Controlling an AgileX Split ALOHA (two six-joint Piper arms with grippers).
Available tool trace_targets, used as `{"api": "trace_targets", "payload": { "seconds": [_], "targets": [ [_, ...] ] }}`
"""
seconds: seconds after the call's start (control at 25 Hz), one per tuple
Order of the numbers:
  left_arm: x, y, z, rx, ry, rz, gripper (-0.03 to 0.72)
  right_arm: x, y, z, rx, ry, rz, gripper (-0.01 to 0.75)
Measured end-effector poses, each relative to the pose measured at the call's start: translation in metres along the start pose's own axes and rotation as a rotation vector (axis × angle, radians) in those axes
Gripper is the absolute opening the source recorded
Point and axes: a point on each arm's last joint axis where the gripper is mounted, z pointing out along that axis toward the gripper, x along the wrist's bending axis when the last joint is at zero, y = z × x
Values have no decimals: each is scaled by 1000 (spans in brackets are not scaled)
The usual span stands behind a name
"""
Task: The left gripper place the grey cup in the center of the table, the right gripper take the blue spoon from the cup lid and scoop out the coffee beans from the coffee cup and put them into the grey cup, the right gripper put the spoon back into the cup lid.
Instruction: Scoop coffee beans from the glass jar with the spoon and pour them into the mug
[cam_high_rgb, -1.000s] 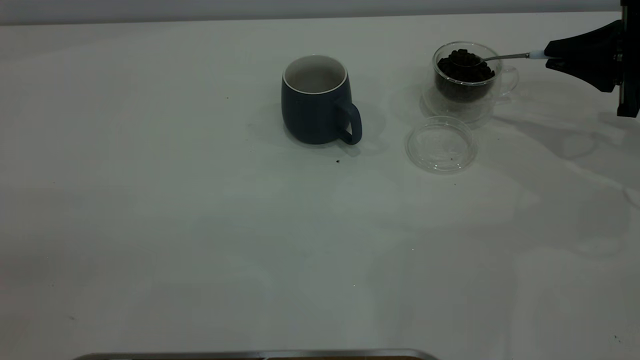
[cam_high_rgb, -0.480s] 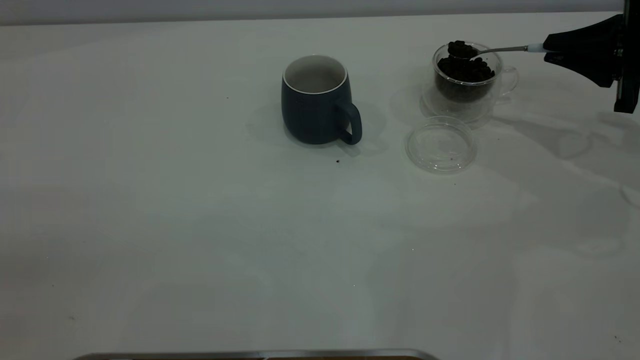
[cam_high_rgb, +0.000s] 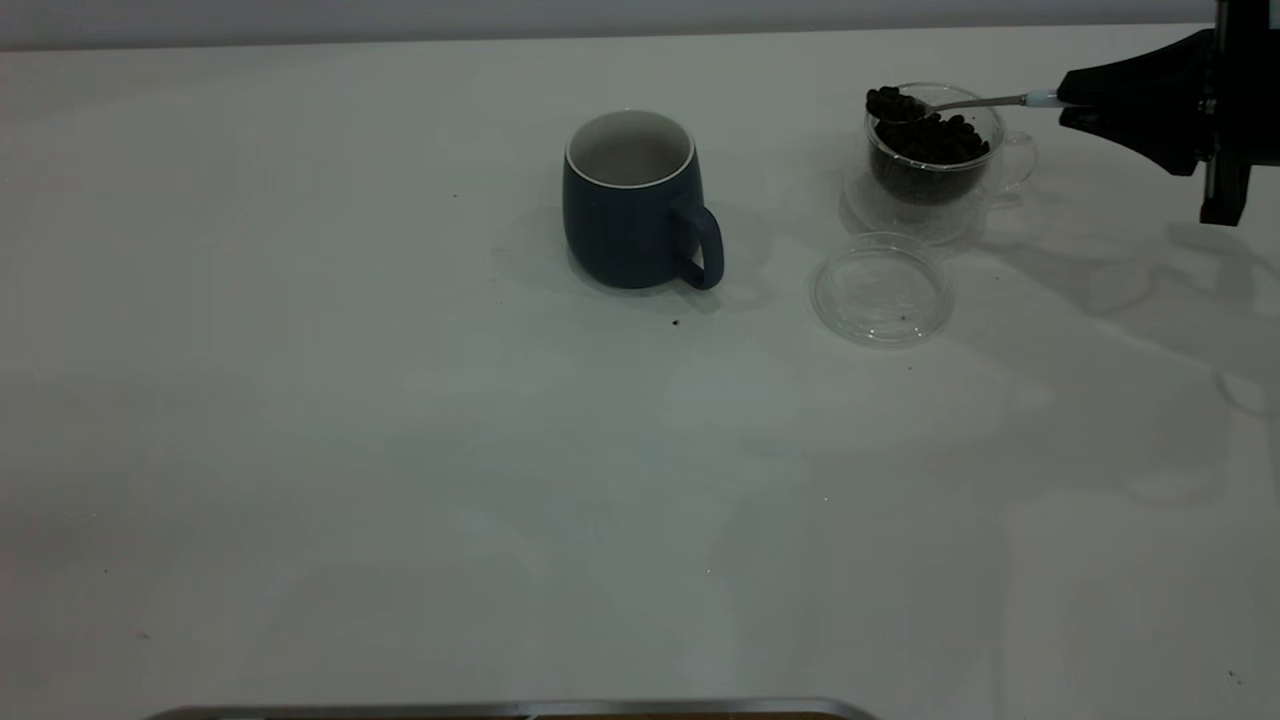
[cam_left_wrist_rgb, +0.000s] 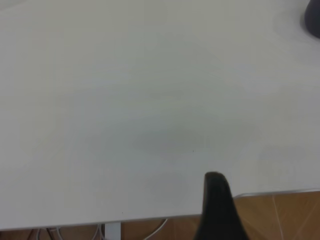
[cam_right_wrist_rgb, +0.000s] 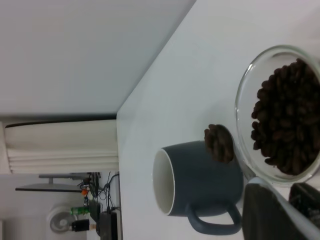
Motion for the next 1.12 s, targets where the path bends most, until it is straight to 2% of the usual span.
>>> {"api": "trace_targets", "payload": {
  "seconds": [0.72, 1.12],
  "targets": [
    [0, 0, 0, 0, 0, 0, 567, 18, -22, 35, 110, 19, -28, 103],
    [0, 0, 0, 0, 0, 0, 567, 36, -25, 60, 160, 49, -59, 103]
  ]
}}
